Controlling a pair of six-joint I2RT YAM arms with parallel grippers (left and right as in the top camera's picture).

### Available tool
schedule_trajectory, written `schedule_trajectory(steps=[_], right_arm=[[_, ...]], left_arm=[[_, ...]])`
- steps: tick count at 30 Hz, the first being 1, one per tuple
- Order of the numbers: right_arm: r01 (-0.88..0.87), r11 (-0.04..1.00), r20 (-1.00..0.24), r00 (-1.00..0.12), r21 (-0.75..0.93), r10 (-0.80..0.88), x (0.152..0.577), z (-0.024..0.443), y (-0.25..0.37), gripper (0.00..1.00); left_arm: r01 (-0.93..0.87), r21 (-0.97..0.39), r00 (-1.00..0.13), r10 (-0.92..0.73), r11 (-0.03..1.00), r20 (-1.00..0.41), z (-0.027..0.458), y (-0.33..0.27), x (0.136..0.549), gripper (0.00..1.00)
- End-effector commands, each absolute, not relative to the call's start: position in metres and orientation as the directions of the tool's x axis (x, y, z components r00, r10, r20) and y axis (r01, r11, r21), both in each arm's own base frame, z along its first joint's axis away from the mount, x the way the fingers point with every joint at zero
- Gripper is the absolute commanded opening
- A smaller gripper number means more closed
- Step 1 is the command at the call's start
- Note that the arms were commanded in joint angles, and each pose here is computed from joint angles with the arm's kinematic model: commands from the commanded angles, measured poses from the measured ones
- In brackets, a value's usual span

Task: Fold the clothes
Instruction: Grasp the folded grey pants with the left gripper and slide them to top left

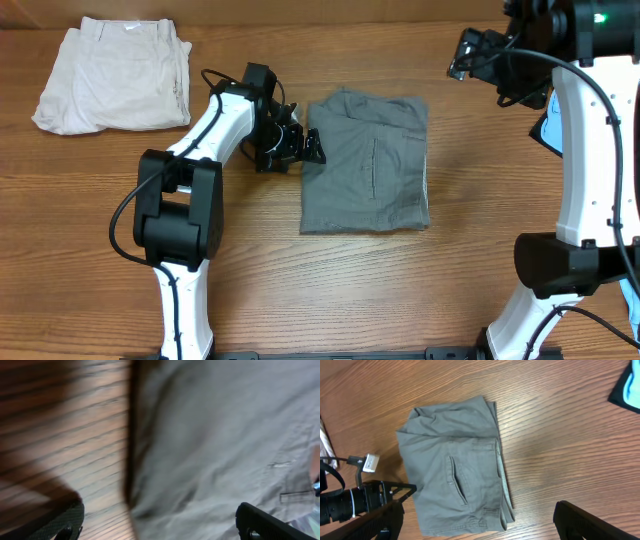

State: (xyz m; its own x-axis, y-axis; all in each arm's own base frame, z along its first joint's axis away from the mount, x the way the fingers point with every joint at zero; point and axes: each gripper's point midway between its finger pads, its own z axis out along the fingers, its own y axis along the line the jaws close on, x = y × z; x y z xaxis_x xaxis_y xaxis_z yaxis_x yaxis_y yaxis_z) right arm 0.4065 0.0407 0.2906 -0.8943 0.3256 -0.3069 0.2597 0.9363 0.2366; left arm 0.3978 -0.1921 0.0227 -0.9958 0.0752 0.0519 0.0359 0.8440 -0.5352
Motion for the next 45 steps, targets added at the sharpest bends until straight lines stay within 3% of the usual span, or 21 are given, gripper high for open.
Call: schedule_trajectory(steps=[1,3,5,10,11,15,25,33,39,45], right_arm=[[0.241,0.937,-0.361,-0.875,0.251,0.322,0.403,0.31,0.039,1.0],[0.241,0.937,-0.361,-0.875,0.251,0.322,0.403,0.31,0.039,1.0],[0.241,0.938,-0.361,-0.876,0.25,0.322,0.403,0.31,0.039,1.0],[0.216,0.943,-0.361,-0.883,0.255,0.3,0.403,0.31,0.042,1.0],[0.216,0.943,-0.361,-0.883,0.255,0.3,0.403,0.31,0.042,1.0],[0.216,0.943,-0.36,-0.883,0.254,0.3,0.402,0.31,0.042,1.0],[0.213,0.941,-0.357,-0.885,0.261,0.3,0.402,0.31,0.043,1.0],[0.208,0.939,-0.352,-0.887,0.274,0.299,0.402,0.311,0.046,1.0],[0.202,0.934,-0.344,-0.889,0.294,0.301,0.402,0.311,0.05,1.0],[0.195,0.928,-0.335,-0.893,0.316,0.302,0.401,0.312,0.054,1.0]], left_arm=[[0.071,-0.539,-0.98,0.16,0.839,0.121,-0.016,-0.216,0.374,1.0],[0.085,-0.539,-0.977,0.177,0.838,0.121,-0.026,-0.231,0.37,1.0],[0.096,-0.54,-0.976,0.184,0.836,0.112,-0.03,-0.237,0.371,0.93],[0.114,-0.549,-0.982,0.177,0.828,0.064,-0.03,-0.243,0.381,0.47],[0.124,-0.536,-0.984,0.174,0.835,0.043,-0.032,-0.242,0.387,0.33],[0.173,-0.428,-0.985,0.148,0.887,-0.091,-0.041,-0.225,0.421,0.05],[0.142,-0.322,-0.937,0.022,0.936,-0.349,-0.01,-0.13,0.519,0.04],[0.144,-0.198,-0.842,0.015,0.97,-0.539,0.062,-0.037,0.584,0.04],[0.105,-0.108,-0.781,0.015,0.989,-0.625,0.136,0.018,0.606,0.04],[0.033,-0.045,-0.758,-0.004,0.998,-0.652,0.167,0.06,0.607,0.04]])
